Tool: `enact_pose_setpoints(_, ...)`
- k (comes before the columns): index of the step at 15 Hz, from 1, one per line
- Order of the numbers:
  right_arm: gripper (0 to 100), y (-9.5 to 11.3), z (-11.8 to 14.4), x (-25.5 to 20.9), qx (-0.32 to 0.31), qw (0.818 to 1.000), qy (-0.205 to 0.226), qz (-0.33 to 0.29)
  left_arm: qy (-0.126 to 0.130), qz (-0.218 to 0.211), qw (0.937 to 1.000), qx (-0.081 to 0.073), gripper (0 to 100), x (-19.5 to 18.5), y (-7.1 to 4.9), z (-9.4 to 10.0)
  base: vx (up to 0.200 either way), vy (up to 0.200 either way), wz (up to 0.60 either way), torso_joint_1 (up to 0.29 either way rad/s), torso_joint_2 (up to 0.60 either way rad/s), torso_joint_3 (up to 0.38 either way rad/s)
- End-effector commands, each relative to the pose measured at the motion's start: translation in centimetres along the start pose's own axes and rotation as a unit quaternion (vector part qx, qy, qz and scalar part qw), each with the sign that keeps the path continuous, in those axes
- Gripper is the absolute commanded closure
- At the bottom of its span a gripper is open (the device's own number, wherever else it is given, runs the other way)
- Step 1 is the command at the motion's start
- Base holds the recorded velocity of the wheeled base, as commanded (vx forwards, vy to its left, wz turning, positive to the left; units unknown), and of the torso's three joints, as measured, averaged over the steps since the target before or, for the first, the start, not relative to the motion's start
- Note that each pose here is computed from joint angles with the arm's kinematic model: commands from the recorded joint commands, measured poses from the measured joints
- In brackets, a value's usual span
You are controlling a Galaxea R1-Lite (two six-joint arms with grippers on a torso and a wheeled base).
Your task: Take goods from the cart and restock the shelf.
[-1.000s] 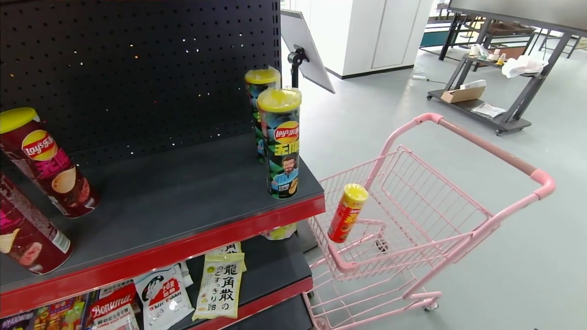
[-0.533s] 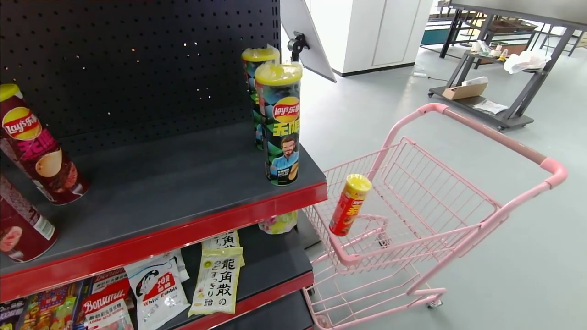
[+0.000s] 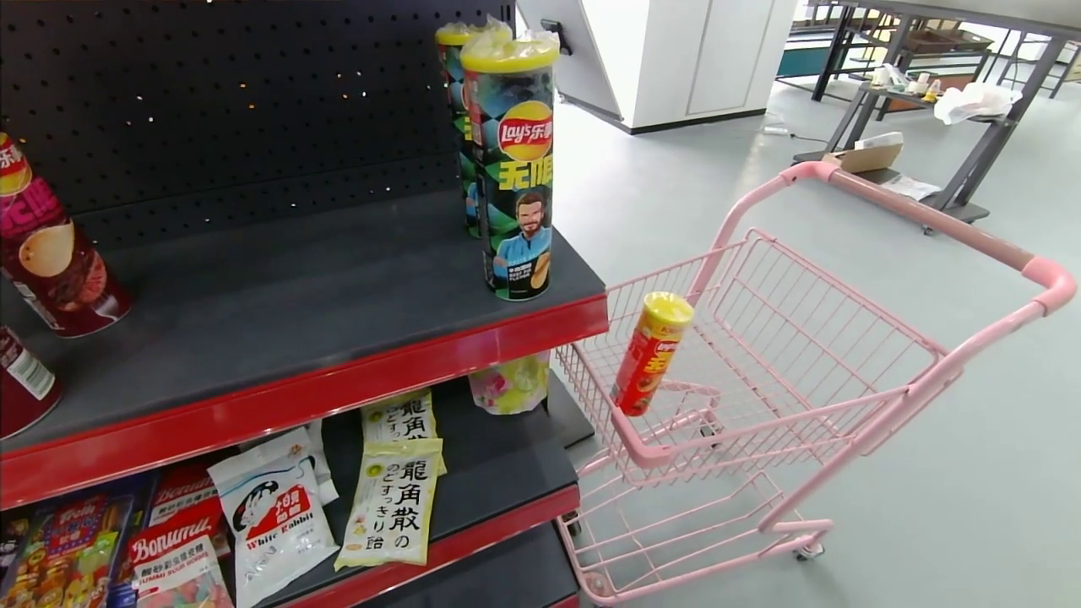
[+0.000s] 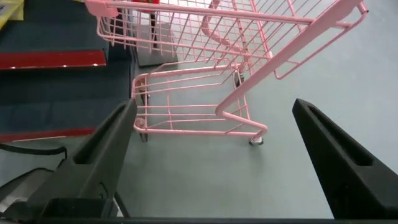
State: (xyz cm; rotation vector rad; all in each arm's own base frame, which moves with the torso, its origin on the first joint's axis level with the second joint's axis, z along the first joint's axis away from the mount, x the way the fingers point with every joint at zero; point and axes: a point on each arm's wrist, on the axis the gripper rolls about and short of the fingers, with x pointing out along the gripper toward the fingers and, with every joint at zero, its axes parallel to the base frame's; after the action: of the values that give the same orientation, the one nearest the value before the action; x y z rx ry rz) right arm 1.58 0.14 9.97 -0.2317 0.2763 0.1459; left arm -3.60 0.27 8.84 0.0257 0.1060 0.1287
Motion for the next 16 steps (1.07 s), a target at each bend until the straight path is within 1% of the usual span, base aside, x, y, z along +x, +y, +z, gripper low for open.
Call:
enact_pose_setpoints(1,0,-0.9,6.0,1.6,0.020,0.999,-0.007,0.032,0.000,0.000,1.0000,0.004,0,0.0,0.0,0.0,0.000,0.000,0.00,-0.036,0.08,0.061)
enact_pose_setpoints(2,0,-1.2,9.7,3.7,0.055,0.996,-0.008,0.075,0.000,-0.003,1.0000,0.008,0,0.0,0.0,0.0,0.000,0.000,0.00,-0.017,0.06,0.032)
enact_pose_setpoints(3,0,-1.3,11.9,5.6,0.074,0.992,0.001,0.103,0.000,-0.004,1.0000,0.008,0,0.0,0.0,0.0,0.000,0.000,0.00,0.000,0.00,0.000)
enact_pose_setpoints(4,0,-1.1,12.3,6.7,0.071,0.990,0.016,0.119,-0.001,-0.004,1.0000,0.008,0,0.0,0.0,0.1,0.000,0.000,0.00,0.000,0.00,0.000)
enact_pose_setpoints(5,0,-0.5,13.1,10.8,0.068,0.985,0.052,0.150,-0.006,-0.003,0.9999,0.007,0,-0.1,0.0,0.3,0.000,0.000,0.00,0.000,0.00,0.000)
enact_pose_setpoints(6,0,-0.3,13.6,13.7,0.074,0.985,0.045,0.150,-0.011,-0.003,0.9999,0.010,0,-0.2,0.0,0.6,0.000,0.000,0.00,0.000,0.00,0.000)
enact_pose_setpoints(7,0,-0.2,13.5,15.6,0.083,0.983,0.049,0.154,-0.013,-0.003,0.9998,0.013,0,-0.3,0.0,0.6,0.000,0.000,0.00,0.000,0.00,0.000)
enact_pose_setpoints(8,0,0.1,13.3,19.4,0.096,0.982,0.049,0.155,-0.014,-0.003,0.9998,0.015,0,-0.3,0.0,0.7,0.000,0.000,0.00,0.000,0.00,0.000)
enact_pose_setpoints(9,0,0.3,13.0,20.7,0.096,0.981,0.053,0.157,-0.013,-0.003,0.9998,0.016,0,-0.3,0.0,0.7,0.000,0.000,0.00,0.000,0.00,0.000)
enact_pose_setpoints(11,0,0.9,12.7,25.1,0.101,0.980,0.066,0.160,-0.010,-0.003,0.9996,0.025,0,-0.2,0.0,0.5,0.000,0.000,0.00,0.000,0.00,0.000)
enact_pose_setpoints(13,0,1.4,12.8,27.5,0.117,0.975,0.070,0.175,-0.009,-0.004,0.9996,0.026,0,-0.2,0.0,0.5,0.000,0.000,0.00,0.000,0.00,0.000)
enact_pose_setpoints(16,0,2.4,12.0,30.2,0.118,0.971,0.087,0.188,-0.008,-0.015,0.9995,0.026,0,-0.2,0.0,0.4,0.000,0.000,0.00,0.000,0.00,0.000)
